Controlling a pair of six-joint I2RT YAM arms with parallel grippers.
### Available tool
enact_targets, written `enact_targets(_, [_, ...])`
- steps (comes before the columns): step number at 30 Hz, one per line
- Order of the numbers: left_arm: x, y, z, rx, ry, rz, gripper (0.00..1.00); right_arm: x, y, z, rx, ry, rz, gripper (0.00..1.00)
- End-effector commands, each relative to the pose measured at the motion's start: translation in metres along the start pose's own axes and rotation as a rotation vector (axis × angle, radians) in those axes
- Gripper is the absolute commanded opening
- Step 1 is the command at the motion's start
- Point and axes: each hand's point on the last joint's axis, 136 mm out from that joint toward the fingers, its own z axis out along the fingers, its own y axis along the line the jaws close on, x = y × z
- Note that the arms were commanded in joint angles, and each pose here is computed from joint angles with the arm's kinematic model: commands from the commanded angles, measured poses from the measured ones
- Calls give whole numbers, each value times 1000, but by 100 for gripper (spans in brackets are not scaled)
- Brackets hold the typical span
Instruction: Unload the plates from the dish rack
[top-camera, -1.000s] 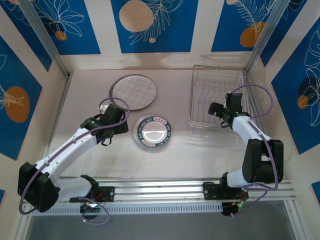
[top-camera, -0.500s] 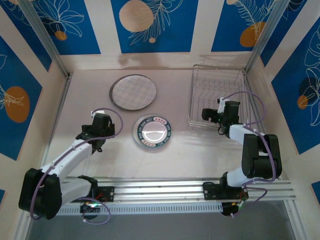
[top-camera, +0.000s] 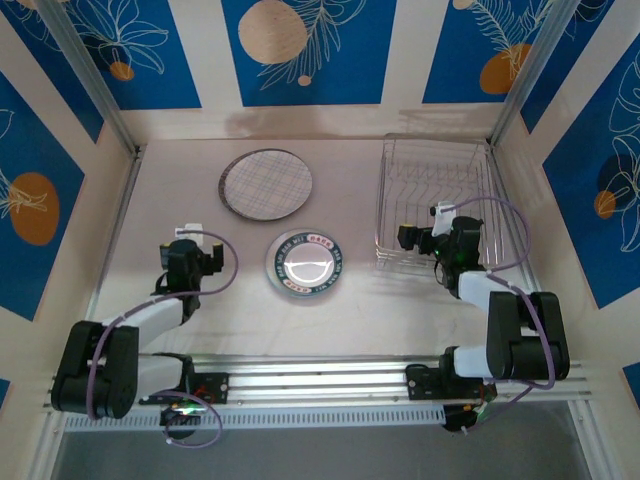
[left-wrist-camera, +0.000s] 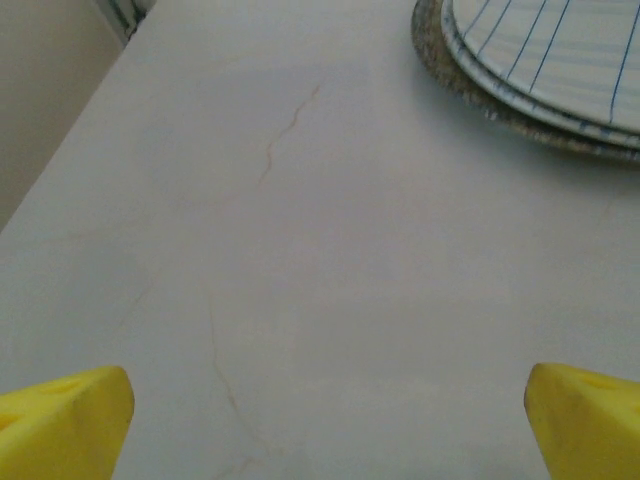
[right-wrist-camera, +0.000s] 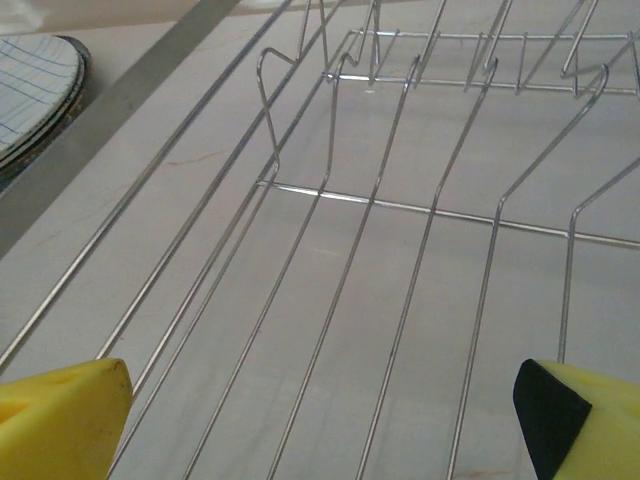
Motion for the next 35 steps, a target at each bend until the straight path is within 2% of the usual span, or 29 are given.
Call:
enact_targets(1, [-35, -5, 7, 62, -155, -46, 100, -20, 4, 5, -45, -97, -4, 99])
enact_targets(5, [-43, -9, 20, 85, -209, -79, 100, -4, 6, 22, -46, -64, -29, 99])
enact_targets(6, [-37, -11, 25, 89, -195, -80, 100, -1, 3, 22, -31, -66, -24, 99])
enact_targets(10, [-27, -9, 27, 70, -268, -92, 100, 2, 3, 21, -24, -83, -34, 99])
enact_targets(12, [-22, -7, 29, 57, -211, -102, 100, 2, 3, 22, -20, -82, -33, 99])
enact_targets(14, [-25, -9, 33, 65, -222, -93, 100, 2, 1, 22, -3, -82, -33, 99])
enact_targets(18, [-25, -15, 42, 85, -162, -74, 100, 1, -9, 24, 69, -81, -18, 99])
enact_targets(35, [-26, -14, 41, 79, -171, -70, 100, 1, -9, 23, 56, -78, -8, 99])
